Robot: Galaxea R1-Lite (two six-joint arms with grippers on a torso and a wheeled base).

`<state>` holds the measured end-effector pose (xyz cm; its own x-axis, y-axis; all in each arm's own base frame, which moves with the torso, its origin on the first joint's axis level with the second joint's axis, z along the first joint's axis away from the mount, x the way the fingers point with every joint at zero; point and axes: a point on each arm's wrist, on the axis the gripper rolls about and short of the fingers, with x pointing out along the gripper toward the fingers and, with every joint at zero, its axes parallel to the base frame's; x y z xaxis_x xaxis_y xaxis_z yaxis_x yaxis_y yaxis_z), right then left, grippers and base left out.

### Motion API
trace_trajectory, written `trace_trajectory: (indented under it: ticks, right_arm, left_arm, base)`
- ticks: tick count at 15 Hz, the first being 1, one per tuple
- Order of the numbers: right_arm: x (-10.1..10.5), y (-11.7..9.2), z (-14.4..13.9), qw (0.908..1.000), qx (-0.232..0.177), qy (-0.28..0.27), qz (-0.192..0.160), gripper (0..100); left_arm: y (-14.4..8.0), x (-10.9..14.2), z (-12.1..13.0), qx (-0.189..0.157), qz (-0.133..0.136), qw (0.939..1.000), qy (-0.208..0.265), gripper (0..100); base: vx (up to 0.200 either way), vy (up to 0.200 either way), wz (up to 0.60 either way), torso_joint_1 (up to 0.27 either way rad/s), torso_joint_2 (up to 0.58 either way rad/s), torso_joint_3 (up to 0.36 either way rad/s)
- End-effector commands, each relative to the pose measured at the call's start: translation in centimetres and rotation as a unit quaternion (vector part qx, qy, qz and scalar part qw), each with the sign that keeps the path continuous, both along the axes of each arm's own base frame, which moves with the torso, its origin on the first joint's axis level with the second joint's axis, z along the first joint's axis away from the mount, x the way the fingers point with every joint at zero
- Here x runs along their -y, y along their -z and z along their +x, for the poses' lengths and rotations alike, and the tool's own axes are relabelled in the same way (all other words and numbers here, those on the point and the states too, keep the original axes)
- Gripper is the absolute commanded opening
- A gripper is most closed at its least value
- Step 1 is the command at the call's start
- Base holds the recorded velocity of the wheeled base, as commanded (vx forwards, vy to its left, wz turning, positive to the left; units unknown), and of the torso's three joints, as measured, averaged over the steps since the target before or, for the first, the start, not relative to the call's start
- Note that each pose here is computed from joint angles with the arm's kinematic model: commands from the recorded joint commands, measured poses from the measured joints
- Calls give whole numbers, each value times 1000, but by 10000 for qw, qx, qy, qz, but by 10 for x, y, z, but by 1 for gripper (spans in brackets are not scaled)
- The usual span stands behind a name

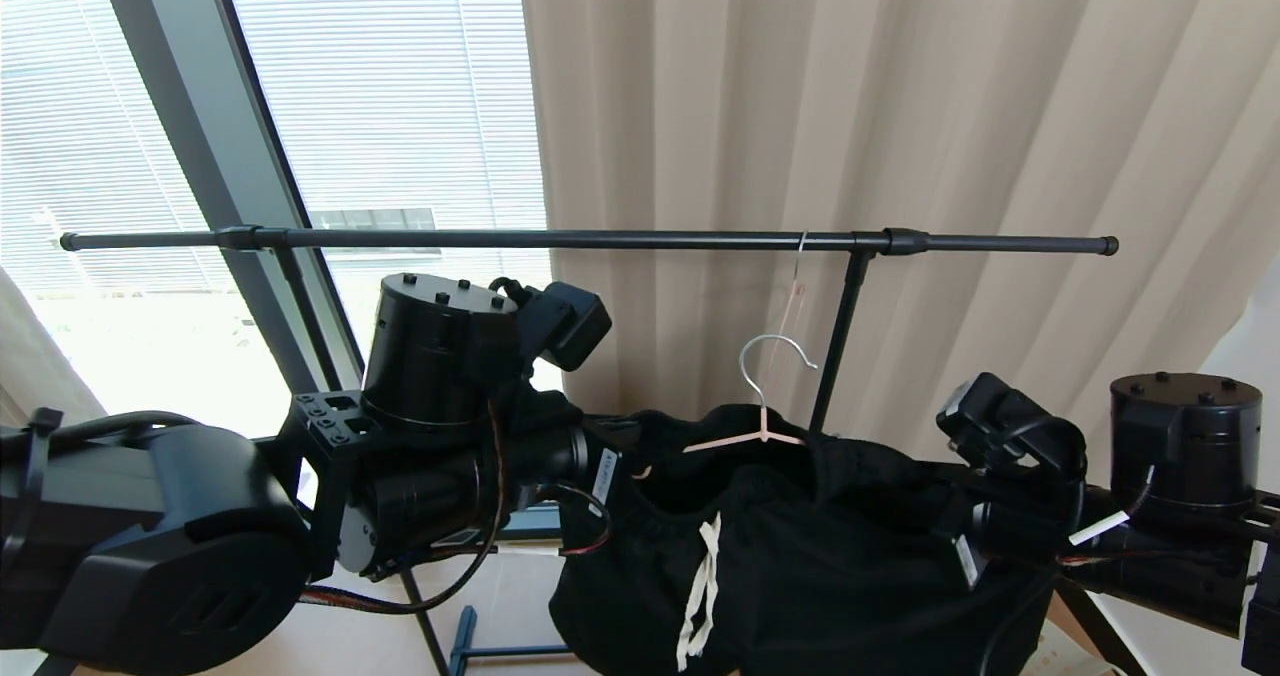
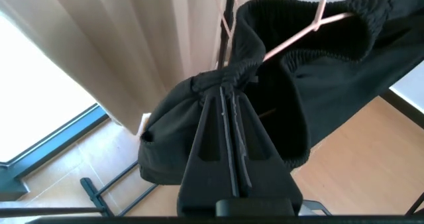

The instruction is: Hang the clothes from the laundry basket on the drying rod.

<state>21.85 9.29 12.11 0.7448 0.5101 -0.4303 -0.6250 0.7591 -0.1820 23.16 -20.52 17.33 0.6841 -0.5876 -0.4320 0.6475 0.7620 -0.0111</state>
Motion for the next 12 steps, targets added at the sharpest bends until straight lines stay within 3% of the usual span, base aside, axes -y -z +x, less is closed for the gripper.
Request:
trace_trajectory:
  ticks: [1, 5, 12]
  right_arm:
    - [-3, 0, -1, 10000, 3, -54, 62, 0]
    - [-14, -7, -3, 9977, -4, -44, 683, 0]
    - [-22, -5, -2, 9936, -5, -45, 1132, 0]
  left_arm:
    - [1, 2, -2, -2, 18, 10000, 20, 0]
    - [3, 7, -9, -8, 79, 9999, 75, 0]
    - [9, 18, -26, -76, 150, 9991, 398, 0]
  base:
    - [0, 0, 0, 0, 0, 0]
    - [0, 0, 0, 0, 0, 0]
    - [0, 0, 0, 0, 0, 0]
